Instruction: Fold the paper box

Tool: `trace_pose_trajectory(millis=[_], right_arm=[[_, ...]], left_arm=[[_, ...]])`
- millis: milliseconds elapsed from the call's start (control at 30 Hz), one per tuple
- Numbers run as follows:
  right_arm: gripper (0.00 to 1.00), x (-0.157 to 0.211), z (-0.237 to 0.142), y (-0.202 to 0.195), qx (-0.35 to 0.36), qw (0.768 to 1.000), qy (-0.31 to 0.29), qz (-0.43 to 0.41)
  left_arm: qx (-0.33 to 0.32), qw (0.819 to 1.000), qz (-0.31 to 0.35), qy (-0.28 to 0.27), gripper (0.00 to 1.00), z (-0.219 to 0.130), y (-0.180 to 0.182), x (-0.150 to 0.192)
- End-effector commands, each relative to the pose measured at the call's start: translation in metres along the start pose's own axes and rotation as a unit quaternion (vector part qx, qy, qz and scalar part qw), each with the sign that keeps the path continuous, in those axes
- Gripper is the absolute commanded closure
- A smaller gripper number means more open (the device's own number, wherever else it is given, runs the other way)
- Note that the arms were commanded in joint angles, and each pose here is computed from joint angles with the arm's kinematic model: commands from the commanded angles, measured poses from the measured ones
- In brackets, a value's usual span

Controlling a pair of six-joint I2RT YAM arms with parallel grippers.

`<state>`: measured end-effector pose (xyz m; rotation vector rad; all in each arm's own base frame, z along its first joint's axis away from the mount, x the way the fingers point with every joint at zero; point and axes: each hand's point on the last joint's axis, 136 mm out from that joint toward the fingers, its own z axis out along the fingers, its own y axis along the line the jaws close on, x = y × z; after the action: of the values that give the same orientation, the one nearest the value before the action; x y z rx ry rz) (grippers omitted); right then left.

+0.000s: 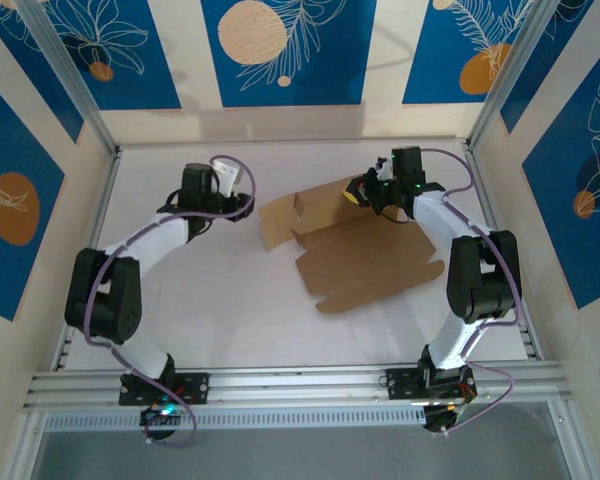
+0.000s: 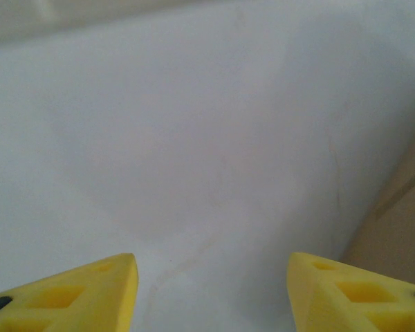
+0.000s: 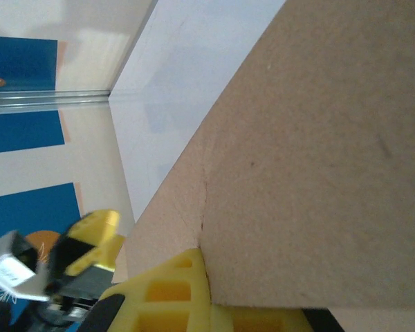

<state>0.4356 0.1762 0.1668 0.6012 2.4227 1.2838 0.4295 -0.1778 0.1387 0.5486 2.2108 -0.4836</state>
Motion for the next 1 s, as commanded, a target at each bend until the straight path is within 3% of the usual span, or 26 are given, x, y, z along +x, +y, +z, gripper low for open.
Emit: trace_pose_trajectory(millis=[0,333,567,800,967], right_arm=[[1.00,0.017,-0.002,-0.015,0.015,0.999,0.024,0.026],[1.00,0.020,-0.001,-0.005,-0.020,0.998,0.035,0.058],[1.00,0.028,-0.001,0.001,-0.037,0.996,0.044,0.066],[1.00,0.035,-0.002,0.005,-0.044,0.996,0.052,0.066],[1.00,0.041,-0.003,0.008,-0.049,0.995,0.058,0.063]], left_arm=[[0.103,0.993,0.054,0.036,0.40,-0.007,-0.039,0.017],[0.165,0.975,0.142,0.050,0.37,-0.001,-0.095,0.029],[0.132,0.973,0.185,0.042,0.33,0.022,-0.116,0.026],[0.102,0.969,0.224,0.008,0.20,0.037,-0.135,0.010],[0.060,0.973,0.222,-0.008,0.21,0.049,-0.128,0.000]])
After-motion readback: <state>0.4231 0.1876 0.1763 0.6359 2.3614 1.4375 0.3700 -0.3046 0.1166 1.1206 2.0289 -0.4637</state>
